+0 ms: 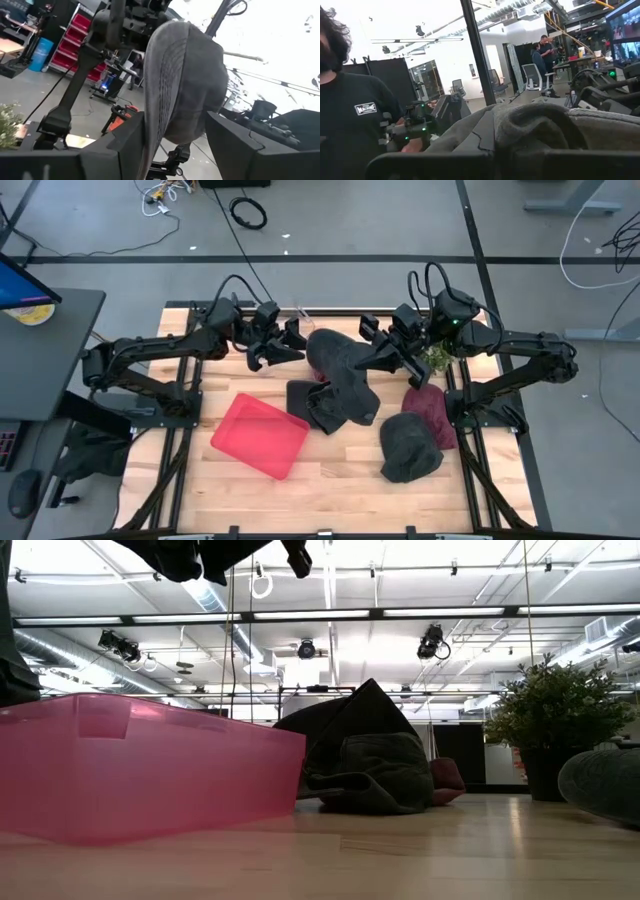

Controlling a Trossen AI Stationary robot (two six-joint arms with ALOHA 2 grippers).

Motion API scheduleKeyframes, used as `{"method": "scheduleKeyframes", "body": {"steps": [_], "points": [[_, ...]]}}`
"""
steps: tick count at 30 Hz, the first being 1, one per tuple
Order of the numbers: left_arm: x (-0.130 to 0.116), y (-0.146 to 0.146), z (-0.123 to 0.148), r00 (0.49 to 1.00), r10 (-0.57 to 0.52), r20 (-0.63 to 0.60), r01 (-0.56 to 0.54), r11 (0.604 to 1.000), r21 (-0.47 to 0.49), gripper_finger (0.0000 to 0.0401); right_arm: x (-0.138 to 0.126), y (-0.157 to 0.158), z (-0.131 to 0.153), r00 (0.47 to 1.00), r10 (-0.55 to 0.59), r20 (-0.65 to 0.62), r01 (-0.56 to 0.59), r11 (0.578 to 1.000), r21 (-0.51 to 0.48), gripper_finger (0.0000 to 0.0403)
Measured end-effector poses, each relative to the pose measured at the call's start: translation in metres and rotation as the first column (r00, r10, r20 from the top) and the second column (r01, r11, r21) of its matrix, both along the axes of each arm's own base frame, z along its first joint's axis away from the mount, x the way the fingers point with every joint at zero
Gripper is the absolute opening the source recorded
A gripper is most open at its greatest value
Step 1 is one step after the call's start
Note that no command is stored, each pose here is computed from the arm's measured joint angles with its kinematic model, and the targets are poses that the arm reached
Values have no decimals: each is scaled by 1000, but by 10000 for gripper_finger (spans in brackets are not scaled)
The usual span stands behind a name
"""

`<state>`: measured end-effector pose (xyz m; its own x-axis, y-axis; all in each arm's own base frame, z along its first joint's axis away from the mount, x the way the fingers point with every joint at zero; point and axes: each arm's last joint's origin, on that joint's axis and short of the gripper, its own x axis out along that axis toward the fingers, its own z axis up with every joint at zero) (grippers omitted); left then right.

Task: Pick & Place hat
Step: Put the top black cap into the transparent bin

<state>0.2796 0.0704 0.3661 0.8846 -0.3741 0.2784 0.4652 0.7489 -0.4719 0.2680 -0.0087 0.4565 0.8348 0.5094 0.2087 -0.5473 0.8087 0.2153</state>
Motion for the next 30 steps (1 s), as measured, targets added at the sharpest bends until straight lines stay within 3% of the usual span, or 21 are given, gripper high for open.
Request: {"method": "scheduleKeyframes", "body": {"steps": [12, 17, 23, 26, 30], "points": [[5, -16, 0, 998, -34, 55, 30, 997, 77, 197, 9, -4, -4, 991, -133, 28, 134, 990, -37, 0], [5, -17, 0, 998, -38, 53, 34, 997, 76, 142, 17, -6, -10, 988, -155, 5, 155, 987, -34, 0], [4, -12, 0, 998, -29, 52, 25, 997, 79, 25, 19, -9, -12, 987, -159, -14, 159, 987, -15, 1], [4, -9, 0, 999, -22, 50, 18, 997, 79, 14, 15, -16, -12, 983, -173, -60, 175, 984, 30, 17], [3, -7, 1, 999, -14, 51, 10, 997, 76, 12, 6, -22, -9, 980, -172, -99, 178, 982, 58, 70]]}}
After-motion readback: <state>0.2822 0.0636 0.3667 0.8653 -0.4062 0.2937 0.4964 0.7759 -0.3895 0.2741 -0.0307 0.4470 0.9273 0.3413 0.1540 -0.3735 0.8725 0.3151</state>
